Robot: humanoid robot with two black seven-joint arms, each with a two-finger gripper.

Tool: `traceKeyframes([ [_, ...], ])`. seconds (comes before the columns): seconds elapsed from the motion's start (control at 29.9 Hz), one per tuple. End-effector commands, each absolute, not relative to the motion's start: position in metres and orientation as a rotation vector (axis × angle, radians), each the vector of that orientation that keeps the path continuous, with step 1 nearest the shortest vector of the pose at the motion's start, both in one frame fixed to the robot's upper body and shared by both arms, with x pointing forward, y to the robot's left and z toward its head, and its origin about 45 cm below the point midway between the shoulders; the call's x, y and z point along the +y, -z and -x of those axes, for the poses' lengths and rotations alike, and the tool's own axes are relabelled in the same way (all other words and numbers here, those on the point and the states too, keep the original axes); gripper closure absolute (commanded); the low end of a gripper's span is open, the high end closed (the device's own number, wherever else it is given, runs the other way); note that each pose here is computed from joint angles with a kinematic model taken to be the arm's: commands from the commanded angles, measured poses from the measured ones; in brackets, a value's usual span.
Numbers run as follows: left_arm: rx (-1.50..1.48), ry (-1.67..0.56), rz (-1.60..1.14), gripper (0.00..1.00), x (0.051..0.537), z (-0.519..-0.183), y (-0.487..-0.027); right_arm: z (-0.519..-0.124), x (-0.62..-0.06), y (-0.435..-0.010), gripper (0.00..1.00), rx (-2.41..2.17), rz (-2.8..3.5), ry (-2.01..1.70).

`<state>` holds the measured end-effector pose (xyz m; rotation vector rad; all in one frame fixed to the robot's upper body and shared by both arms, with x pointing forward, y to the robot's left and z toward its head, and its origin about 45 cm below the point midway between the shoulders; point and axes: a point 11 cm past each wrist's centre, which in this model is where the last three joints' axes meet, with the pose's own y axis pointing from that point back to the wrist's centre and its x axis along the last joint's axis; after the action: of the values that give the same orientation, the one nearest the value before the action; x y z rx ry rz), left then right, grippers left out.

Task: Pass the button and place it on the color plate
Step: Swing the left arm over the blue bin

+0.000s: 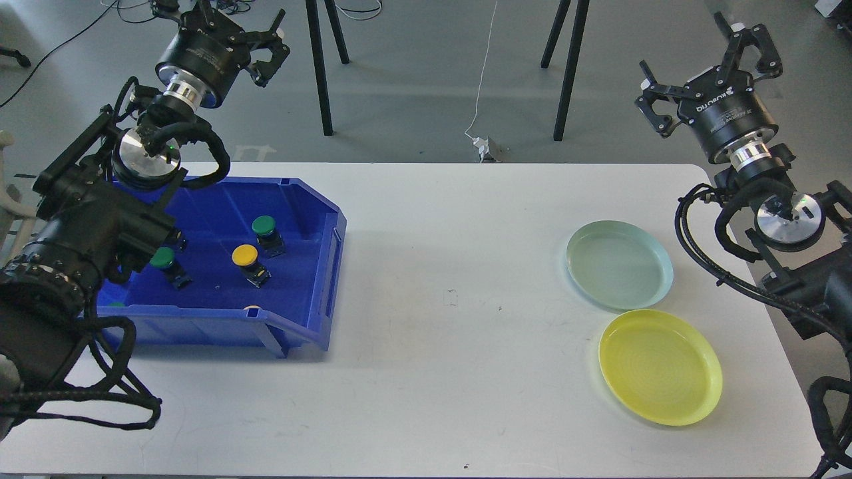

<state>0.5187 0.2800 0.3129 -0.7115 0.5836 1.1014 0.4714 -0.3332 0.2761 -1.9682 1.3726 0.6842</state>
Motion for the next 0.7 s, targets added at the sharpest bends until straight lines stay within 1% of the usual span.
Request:
traceKeyframes([
  [0.0,0.577,-1.104,0.715,0.00,0.282,-0.519,-0.315,-0.471,-0.334,-0.277,0.00,1.374,1.972,-0.680],
  [0.17,0.574,-1.100,0.719,0.00,0.282,-0.520,-0.319,-0.471,-0.334,-0.279,0.00,1.373,1.976,-0.676],
  [0.27,0.533,-1.072,0.664,0.01,0.280,-0.517,-0.326,-0.472,-0.335,-0.281,0.00,1.369,1.973,-0.672],
  [0.33,0.440,-1.010,0.545,0.03,0.267,-0.509,-0.337,-0.472,-0.335,-0.283,0.00,1.366,1.974,-0.668],
  [0.37,0.390,-1.011,0.483,0.03,0.268,-0.506,-0.341,-0.472,-0.335,-0.284,0.00,1.365,1.972,-0.665],
  [0.43,0.282,-1.047,0.348,0.03,0.278,-0.499,-0.349,-0.472,-0.336,-0.284,0.00,1.367,1.972,-0.662],
  [0.5,0.211,-1.062,0.242,0.03,0.288,-0.489,-0.345,-0.472,-0.337,-0.284,0.00,1.370,1.971,-0.661],
  [0.6,0.096,-1.033,0.097,0.03,0.297,-0.471,-0.344,-0.472,-0.338,-0.282,0.00,1.374,1.969,-0.664],
  [0.67,-0.029,-1.012,-0.052,0.03,0.310,-0.458,-0.346,-0.471,-0.338,-0.281,0.00,1.375,1.970,-0.666],
])
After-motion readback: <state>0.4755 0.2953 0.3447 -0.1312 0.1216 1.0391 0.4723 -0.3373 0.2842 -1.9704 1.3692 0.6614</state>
